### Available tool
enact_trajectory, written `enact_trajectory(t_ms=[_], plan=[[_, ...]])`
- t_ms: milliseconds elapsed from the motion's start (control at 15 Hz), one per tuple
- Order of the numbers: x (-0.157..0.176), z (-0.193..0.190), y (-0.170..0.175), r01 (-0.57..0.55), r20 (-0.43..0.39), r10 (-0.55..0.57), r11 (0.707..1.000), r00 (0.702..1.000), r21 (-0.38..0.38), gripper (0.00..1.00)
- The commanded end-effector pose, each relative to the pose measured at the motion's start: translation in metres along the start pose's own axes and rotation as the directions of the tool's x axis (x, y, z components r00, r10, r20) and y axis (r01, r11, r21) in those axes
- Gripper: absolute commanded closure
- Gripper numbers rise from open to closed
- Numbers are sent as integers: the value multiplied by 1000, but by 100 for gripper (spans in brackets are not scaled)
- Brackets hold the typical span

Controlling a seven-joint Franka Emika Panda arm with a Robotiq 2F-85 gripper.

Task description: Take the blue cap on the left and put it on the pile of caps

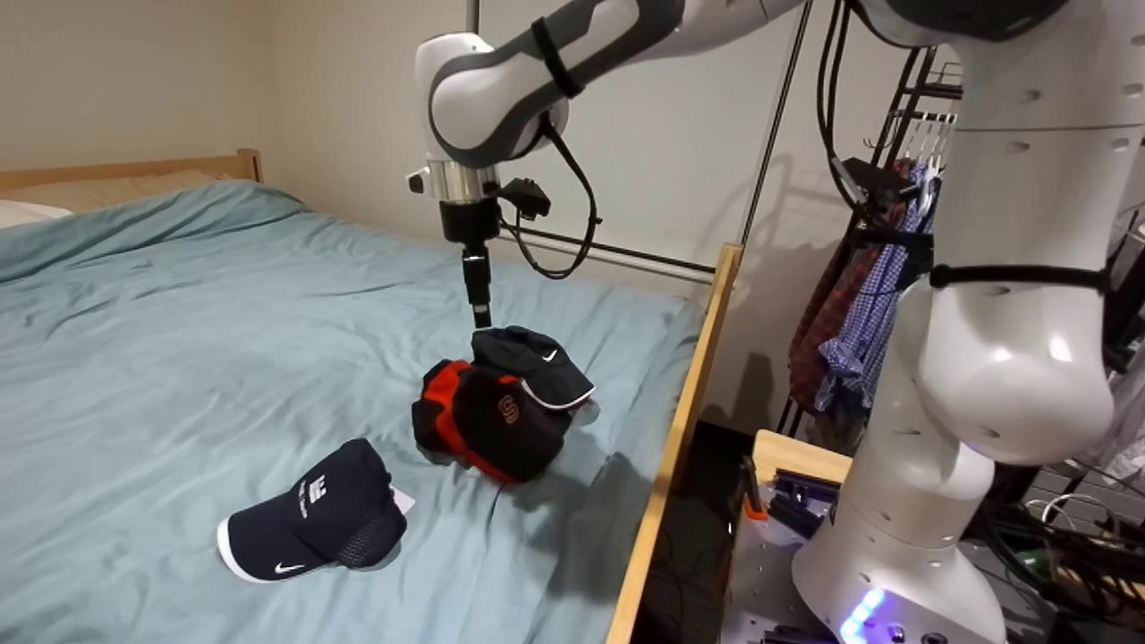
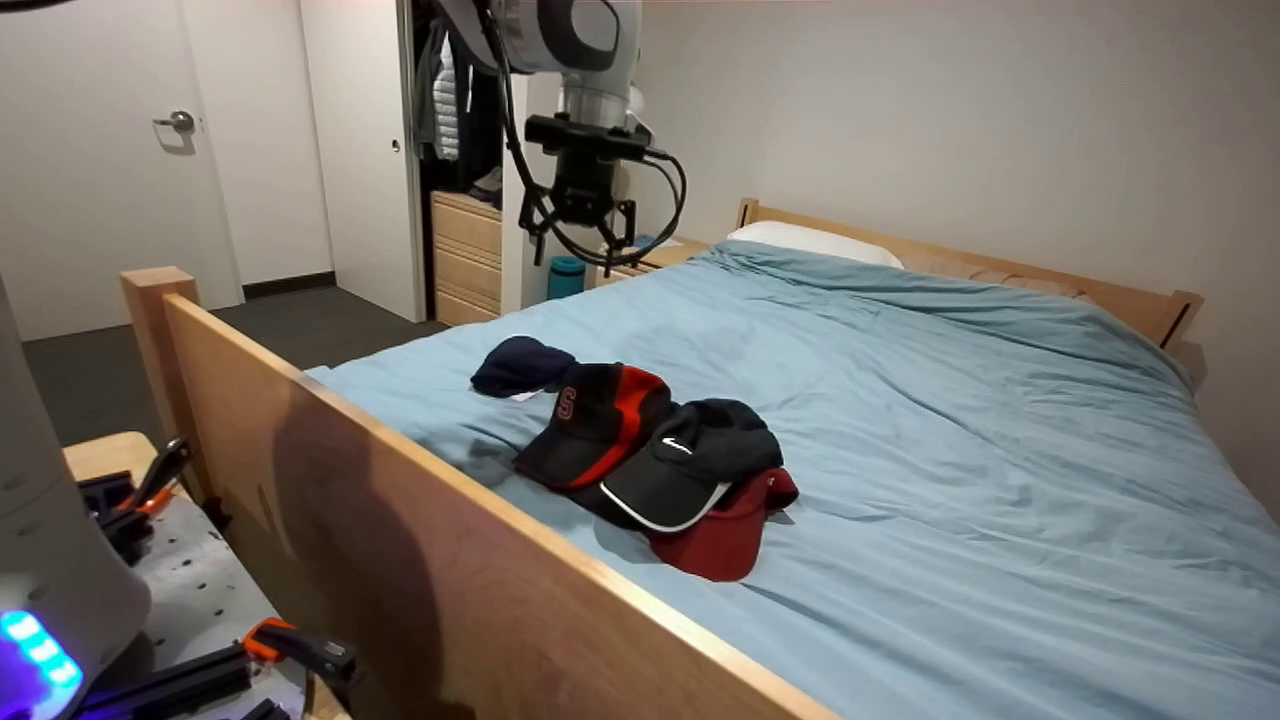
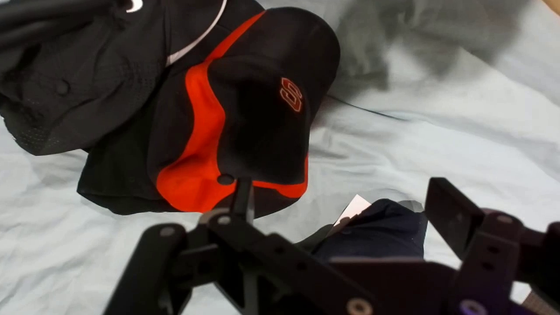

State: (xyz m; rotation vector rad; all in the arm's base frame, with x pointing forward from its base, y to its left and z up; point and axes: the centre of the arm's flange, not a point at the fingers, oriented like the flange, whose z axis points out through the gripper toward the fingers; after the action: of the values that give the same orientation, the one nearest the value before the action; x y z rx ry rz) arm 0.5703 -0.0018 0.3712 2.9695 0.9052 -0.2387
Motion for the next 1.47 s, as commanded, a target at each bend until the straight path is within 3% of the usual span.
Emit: enact_trajectory(t_ms=[0,267,533,600,1000,1267,1400], plan=[[55,21,-17,-58,7,57,998,998,21,0],[145,45,-60,-158,-31,156,987,987,-39,0],[221,76,-99,-107,8,108,990,994,-96,0],[177,72,-104,-118,-14,117,990,993,-79,0],[189,84,-105,-111,-7,111,990,994,-82,0],[222,113,-136,-95,20,97,993,995,-73,0],[236,126,-150,-98,38,103,989,994,-106,0]])
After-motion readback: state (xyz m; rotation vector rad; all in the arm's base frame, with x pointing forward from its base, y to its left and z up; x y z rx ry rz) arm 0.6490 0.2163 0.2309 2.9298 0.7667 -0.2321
